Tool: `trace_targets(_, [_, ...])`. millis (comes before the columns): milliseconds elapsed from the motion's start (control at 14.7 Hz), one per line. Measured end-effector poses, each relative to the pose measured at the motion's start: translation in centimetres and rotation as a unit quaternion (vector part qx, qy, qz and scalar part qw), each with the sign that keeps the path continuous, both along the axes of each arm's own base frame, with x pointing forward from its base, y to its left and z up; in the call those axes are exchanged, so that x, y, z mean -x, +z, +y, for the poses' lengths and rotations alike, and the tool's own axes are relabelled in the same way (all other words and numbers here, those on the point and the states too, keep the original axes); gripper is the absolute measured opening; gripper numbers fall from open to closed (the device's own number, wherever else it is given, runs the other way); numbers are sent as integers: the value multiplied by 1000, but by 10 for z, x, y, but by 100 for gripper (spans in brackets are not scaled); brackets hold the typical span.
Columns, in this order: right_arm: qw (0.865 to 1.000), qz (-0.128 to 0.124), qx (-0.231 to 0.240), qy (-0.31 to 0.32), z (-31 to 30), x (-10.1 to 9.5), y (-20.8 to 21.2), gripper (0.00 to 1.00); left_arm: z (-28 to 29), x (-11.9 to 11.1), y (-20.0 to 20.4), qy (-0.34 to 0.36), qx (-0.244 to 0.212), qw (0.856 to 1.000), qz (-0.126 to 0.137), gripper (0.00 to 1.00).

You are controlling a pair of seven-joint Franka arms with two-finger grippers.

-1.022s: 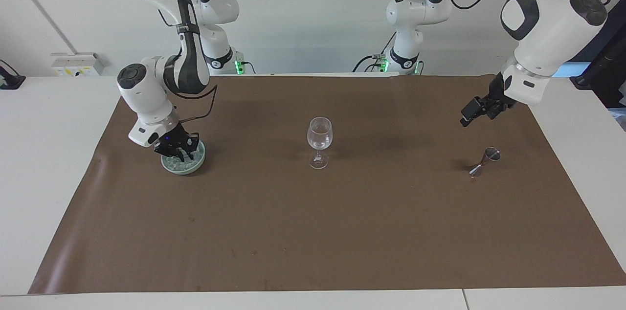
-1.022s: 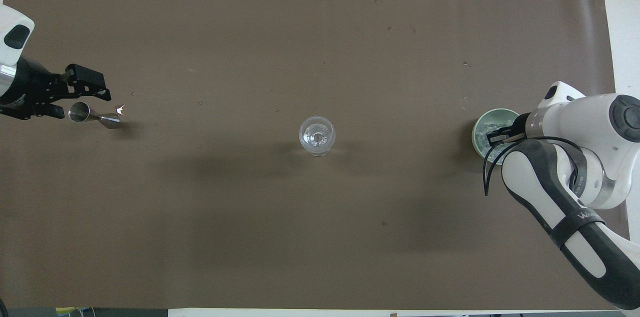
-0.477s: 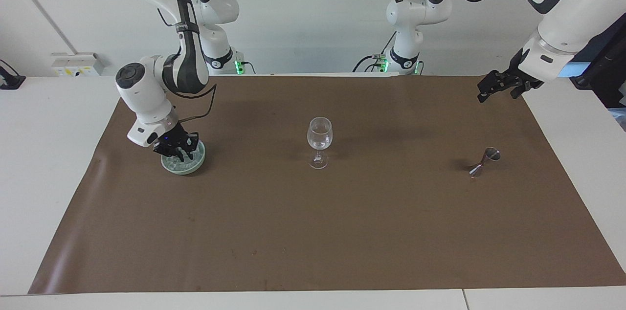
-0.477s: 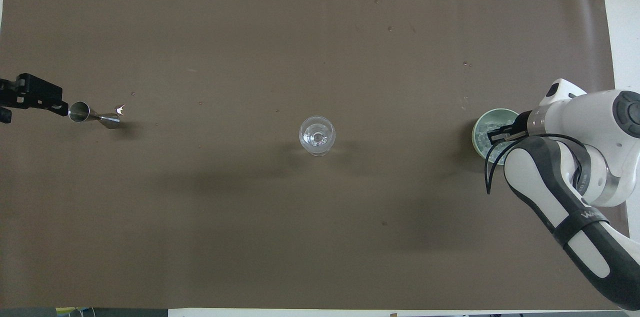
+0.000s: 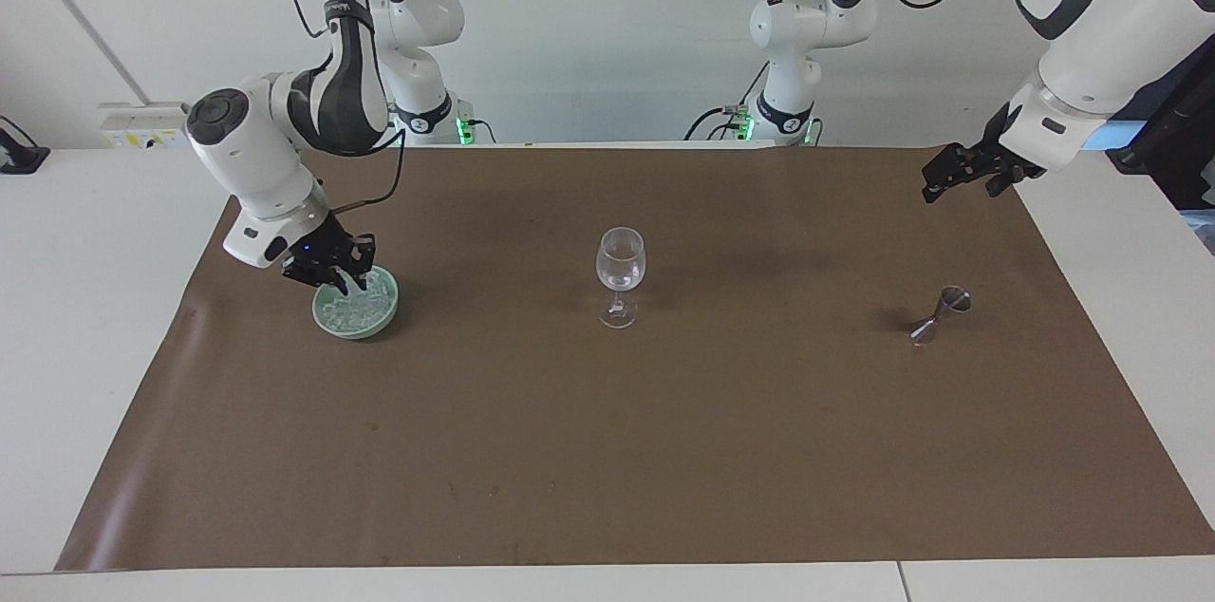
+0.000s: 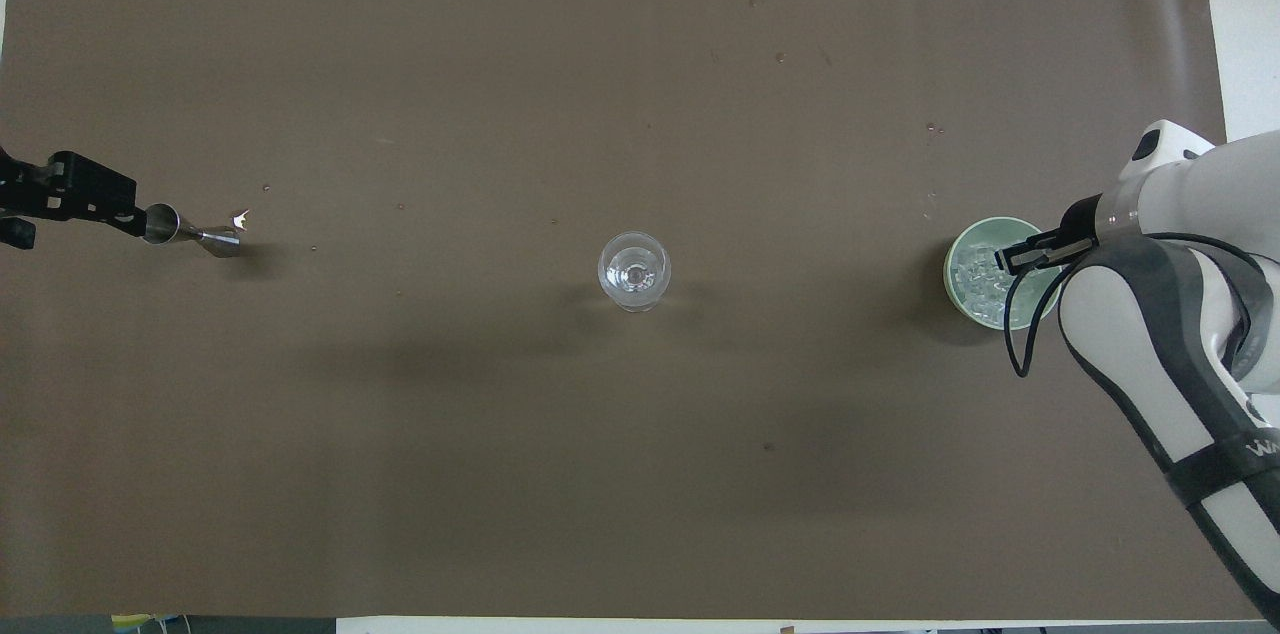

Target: Pour wine and add ice with both arms

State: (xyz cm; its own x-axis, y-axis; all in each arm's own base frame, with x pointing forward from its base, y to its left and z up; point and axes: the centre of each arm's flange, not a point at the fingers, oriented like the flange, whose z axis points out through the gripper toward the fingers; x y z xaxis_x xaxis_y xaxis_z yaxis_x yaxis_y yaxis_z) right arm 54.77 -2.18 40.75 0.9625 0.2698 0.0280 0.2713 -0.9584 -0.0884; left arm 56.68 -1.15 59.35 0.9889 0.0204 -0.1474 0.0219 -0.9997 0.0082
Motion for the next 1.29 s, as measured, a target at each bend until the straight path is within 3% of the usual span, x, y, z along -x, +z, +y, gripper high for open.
trace_targets(477, [1000,7,-6,18,14,-18,79,24,-4,1,2,-4,0,1000,-1,100])
trace_targets(681, [1000,13,-7,-6,64,-21,98,24,-7,5,5,-6,0,1000,-3,100])
trace_targets(954, [999,33,-4,-40,186,1,136,24,-27,14,2,-24,-1,1000,3,100])
trace_targets(1294, [996,10,6,-87,276,27,168,24,-25,17,1,-23,-2,1000,5,100])
